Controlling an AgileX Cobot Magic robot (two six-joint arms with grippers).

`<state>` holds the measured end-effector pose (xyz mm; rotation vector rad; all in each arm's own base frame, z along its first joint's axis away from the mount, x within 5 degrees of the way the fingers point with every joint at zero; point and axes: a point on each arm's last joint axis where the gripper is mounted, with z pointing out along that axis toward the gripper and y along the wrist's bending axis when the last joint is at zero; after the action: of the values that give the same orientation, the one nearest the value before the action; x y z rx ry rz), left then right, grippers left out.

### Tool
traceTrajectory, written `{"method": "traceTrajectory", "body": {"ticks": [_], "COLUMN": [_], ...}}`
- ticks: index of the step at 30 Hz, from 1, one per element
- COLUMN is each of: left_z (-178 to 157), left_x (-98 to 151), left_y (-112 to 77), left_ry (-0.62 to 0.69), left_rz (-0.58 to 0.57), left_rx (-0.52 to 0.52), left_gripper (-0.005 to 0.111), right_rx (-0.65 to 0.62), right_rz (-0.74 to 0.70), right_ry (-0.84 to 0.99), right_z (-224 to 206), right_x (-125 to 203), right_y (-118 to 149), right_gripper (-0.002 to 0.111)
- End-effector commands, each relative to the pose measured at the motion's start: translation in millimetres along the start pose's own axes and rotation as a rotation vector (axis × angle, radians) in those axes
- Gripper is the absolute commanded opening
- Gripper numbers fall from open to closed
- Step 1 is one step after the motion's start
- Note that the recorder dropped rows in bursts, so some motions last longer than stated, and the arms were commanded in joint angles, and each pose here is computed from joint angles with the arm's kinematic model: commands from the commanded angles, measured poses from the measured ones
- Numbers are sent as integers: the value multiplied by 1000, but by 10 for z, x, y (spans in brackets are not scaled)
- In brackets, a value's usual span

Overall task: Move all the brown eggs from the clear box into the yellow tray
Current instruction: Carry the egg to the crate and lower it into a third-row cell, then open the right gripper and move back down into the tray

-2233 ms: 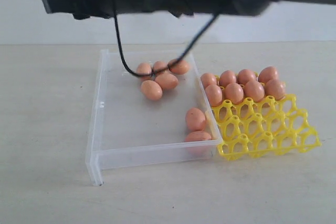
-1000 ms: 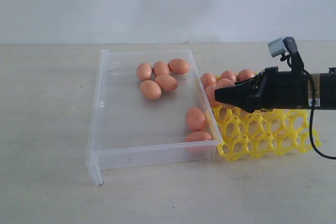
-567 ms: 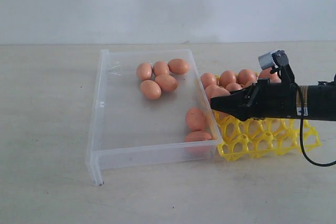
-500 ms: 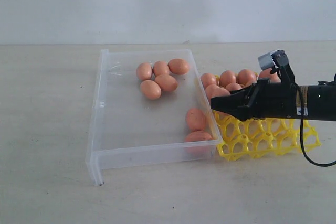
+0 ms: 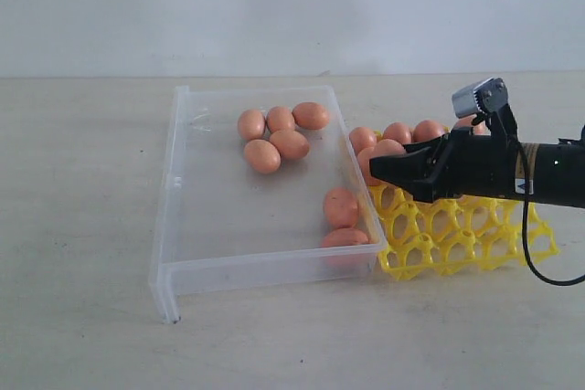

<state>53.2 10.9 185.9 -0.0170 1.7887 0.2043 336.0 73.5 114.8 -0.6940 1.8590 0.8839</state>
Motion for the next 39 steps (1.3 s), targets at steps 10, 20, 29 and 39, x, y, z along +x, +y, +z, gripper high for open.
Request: {"method": "traceTrajectory", "body": {"ticks": [10,20,29,39], "left_z": [2,2,2,2], "left_x": [-1,-1,-1,-1], "left_y": [-2,-2,-2,-2], "left_ry": [0,0,0,0], "left_rz": [-1,-1,-1,-1], "left_rx": [4,4,4,4], "left_gripper": [-4,-4,-4,-4], "right_rx": [-33,16,42,49], "right_rz": [-69,-69,-50,-45], "right_ry": [23,50,48,43], "right_z": [144,182,181,181], "right_x": [5,26,24,19], "right_y": [135,121,98,92], "right_gripper": [0,0,23,67]}}
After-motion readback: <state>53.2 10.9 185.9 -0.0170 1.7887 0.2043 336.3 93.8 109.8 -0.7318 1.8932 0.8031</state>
